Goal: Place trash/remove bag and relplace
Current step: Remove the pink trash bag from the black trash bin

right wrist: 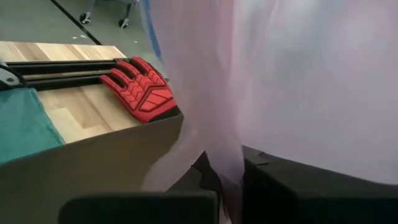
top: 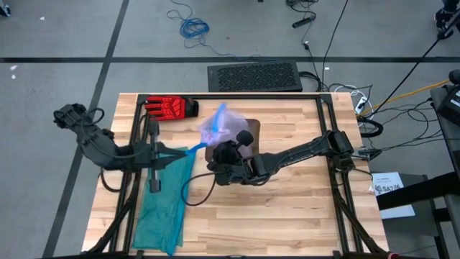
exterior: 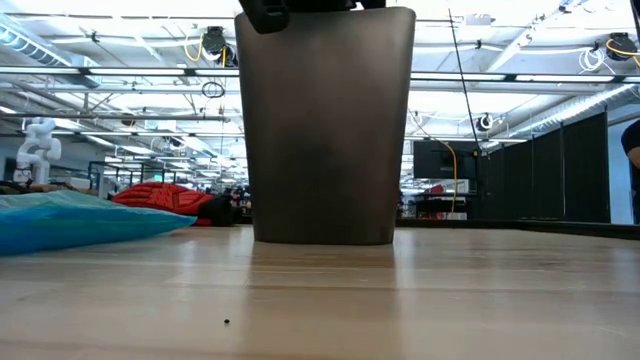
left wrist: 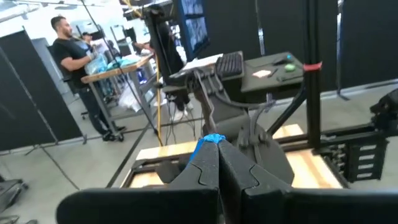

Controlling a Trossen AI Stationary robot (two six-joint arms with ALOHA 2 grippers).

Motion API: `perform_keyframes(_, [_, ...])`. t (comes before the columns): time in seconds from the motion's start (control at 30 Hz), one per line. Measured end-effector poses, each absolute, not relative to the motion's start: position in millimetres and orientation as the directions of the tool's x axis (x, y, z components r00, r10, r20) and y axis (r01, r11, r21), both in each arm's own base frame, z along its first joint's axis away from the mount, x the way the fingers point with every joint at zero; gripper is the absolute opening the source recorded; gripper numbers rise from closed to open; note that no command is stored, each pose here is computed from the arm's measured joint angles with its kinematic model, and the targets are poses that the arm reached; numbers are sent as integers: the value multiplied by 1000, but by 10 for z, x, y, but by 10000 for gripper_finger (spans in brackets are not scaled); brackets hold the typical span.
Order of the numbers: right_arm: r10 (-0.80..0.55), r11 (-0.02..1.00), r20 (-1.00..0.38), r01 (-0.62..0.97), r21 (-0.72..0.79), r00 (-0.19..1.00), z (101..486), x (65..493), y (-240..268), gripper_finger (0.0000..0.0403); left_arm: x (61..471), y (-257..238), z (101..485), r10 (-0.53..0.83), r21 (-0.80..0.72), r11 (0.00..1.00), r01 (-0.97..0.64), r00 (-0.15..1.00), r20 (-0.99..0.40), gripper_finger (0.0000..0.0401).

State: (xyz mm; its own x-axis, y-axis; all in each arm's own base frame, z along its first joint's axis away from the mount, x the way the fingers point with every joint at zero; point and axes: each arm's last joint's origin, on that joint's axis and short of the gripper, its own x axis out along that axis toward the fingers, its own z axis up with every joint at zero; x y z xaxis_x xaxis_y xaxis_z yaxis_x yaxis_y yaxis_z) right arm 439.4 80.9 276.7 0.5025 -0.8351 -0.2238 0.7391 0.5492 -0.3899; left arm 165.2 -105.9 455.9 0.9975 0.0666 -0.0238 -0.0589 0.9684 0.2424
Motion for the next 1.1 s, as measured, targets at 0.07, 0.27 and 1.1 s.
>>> perform_keyframes(0.07, [-827,561,-235,732,-386,510,2759,4392,813,0,1618,-1042,4630,60,237,970,-55,998,-17,0])
perform_keyframes(0.27, [-820,573,-253,728,-378,514,2747,4379,809,0,1556,-999,4750,55,235,971,-50,998,-13,0])
perform_keyframes(1.1, [-739,672,-362,588,-449,568,2950,4056,1009,0,1480,-883,4832,266,326,911,-251,964,-1,125])
